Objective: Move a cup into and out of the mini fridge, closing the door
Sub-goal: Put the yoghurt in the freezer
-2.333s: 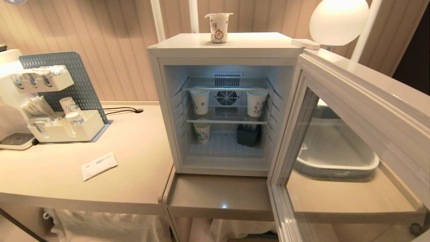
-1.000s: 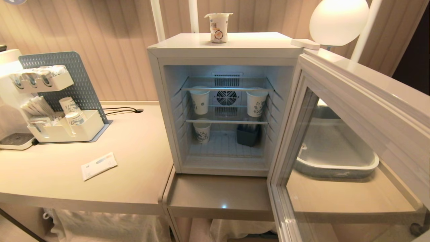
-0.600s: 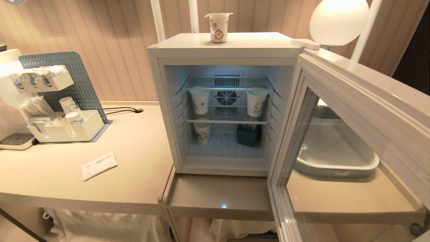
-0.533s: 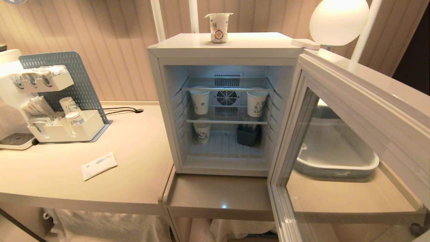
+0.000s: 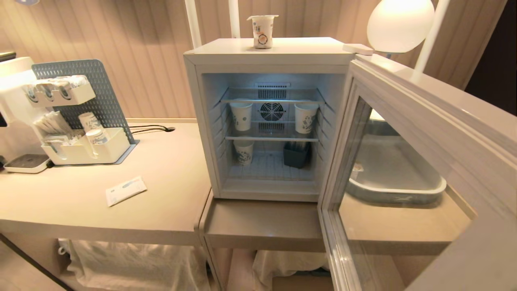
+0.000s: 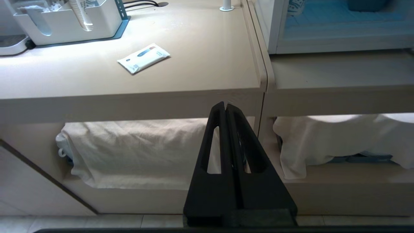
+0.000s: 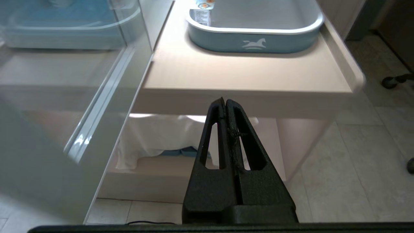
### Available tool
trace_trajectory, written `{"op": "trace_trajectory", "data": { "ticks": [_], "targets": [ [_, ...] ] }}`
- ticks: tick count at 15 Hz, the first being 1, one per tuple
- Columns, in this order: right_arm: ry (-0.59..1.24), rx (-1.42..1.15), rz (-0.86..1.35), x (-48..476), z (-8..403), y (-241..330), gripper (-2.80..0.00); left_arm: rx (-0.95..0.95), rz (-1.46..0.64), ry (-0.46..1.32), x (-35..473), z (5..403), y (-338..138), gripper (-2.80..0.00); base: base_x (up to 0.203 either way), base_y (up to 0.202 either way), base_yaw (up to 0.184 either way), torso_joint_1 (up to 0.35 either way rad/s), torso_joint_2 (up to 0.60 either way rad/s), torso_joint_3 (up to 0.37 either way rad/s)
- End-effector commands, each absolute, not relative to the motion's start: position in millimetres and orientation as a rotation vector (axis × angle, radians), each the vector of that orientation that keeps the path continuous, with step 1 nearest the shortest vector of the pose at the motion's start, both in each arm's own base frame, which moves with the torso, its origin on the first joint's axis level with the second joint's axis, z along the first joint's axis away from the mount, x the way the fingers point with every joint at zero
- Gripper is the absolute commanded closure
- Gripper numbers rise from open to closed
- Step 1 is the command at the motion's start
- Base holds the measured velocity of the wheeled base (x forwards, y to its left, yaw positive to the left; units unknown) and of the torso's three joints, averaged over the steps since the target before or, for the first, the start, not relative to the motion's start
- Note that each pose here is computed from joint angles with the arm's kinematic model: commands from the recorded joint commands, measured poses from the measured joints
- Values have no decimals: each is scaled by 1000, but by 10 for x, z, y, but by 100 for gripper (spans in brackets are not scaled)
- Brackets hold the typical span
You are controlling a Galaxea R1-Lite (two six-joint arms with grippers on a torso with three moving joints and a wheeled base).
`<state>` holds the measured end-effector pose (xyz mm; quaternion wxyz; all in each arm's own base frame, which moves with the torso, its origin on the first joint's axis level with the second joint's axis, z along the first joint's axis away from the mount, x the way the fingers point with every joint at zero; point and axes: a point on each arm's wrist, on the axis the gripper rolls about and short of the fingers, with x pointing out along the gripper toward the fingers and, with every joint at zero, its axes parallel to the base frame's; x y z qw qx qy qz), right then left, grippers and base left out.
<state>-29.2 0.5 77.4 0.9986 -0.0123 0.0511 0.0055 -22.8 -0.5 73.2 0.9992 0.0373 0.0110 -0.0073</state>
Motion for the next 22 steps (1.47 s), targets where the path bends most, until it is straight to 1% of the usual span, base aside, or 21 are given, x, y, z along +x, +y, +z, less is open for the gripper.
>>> {"op": "trace_trajectory", "data": {
  "ticks": [1, 14, 15, 20, 22],
  "targets": [
    [103, -25, 12, -292, 774, 5, 0, 76, -15, 24, -227, 732, -5, 0, -205, 0, 2, 4, 2, -1],
    [103, -25, 11, -292, 774, 5, 0, 75, -13, 24, -227, 732, -5, 0, -192, 0, 0, 1, 1, 2],
    [103, -25, 11, -292, 774, 5, 0, 75, -14, 24, -227, 732, -5, 0, -120, 0, 1, -7, 2, 7],
    [103, -25, 12, -292, 774, 5, 0, 65, -13, 19, -227, 737, -5, 0, 0, 0, 0, 0, 0, 0],
    [103, -25, 12, -292, 774, 5, 0, 58, -13, 18, -227, 738, -5, 0, 3, 80, -12, -1, 2, 3]
  ]
}}
